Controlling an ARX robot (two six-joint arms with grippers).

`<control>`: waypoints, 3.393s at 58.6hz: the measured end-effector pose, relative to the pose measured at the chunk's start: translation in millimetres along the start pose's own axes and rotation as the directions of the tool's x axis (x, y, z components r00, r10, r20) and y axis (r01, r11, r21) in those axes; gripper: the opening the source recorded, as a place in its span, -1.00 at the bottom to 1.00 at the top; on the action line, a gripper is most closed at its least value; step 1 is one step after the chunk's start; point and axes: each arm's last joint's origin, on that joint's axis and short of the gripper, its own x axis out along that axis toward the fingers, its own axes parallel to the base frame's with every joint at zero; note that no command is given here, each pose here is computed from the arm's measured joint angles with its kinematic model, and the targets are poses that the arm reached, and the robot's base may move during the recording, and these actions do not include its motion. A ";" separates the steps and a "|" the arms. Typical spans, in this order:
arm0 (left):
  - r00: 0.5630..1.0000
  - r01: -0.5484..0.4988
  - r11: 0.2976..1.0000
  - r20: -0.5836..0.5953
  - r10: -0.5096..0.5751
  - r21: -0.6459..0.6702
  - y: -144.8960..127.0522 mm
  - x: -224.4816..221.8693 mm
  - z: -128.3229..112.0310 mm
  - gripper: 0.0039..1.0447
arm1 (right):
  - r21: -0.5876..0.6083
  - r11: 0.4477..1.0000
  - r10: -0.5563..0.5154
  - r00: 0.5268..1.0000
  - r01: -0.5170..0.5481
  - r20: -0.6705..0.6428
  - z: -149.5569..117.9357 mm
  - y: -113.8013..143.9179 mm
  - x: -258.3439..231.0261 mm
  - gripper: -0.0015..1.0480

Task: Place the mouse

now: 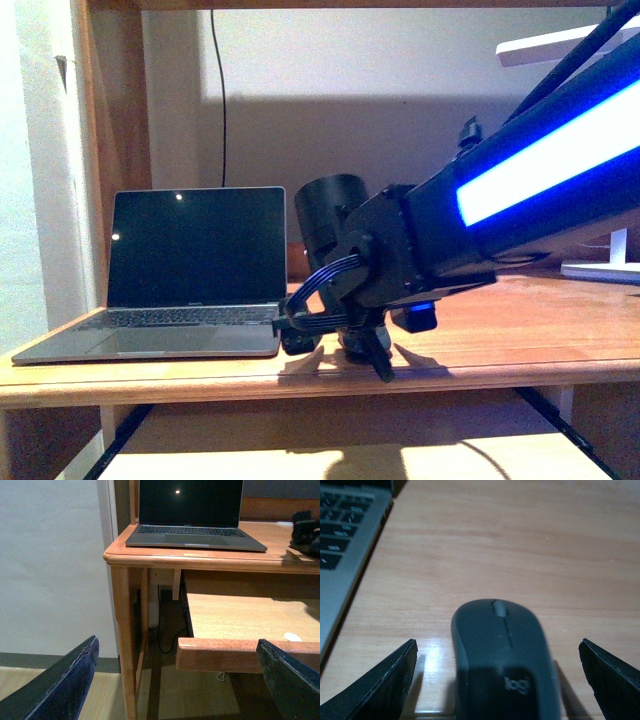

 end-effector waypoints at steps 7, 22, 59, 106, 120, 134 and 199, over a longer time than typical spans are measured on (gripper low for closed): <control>1.000 0.000 1.000 0.000 0.000 0.000 0.0 0.0 0.0 0.86 | 0.061 0.996 0.058 0.992 -0.066 0.113 16.3 -44.8 -47.5 0.86; 1.000 0.000 1.000 0.000 0.000 0.000 0.0 0.0 0.0 0.86 | -0.044 0.967 0.253 0.964 -0.250 0.077 -62.7 -122.2 -143.3 0.86; 1.000 0.000 1.000 0.000 0.000 0.000 0.0 0.0 0.0 0.86 | -0.161 0.900 0.383 0.912 -0.404 -0.144 -203.8 -144.9 -202.7 0.86; 1.000 0.000 1.000 0.000 0.000 0.000 0.0 0.0 0.0 0.86 | -0.185 0.908 0.358 0.926 -0.376 -0.121 -177.9 -26.2 -102.4 0.86; 1.000 0.000 1.000 0.000 0.000 0.000 0.0 0.0 0.0 0.86 | -0.199 0.914 0.338 0.935 -0.354 -0.111 -162.9 6.0 -66.6 0.86; 1.000 0.000 1.000 0.000 0.000 0.000 0.0 0.0 0.0 0.86 | -0.202 0.917 0.329 0.938 -0.345 -0.109 -152.8 34.3 -37.4 0.86; 1.000 0.000 1.000 0.000 0.000 0.000 0.0 0.0 0.0 0.86 | -0.014 0.934 0.356 0.932 -0.356 0.067 -151.8 -128.6 -206.7 0.86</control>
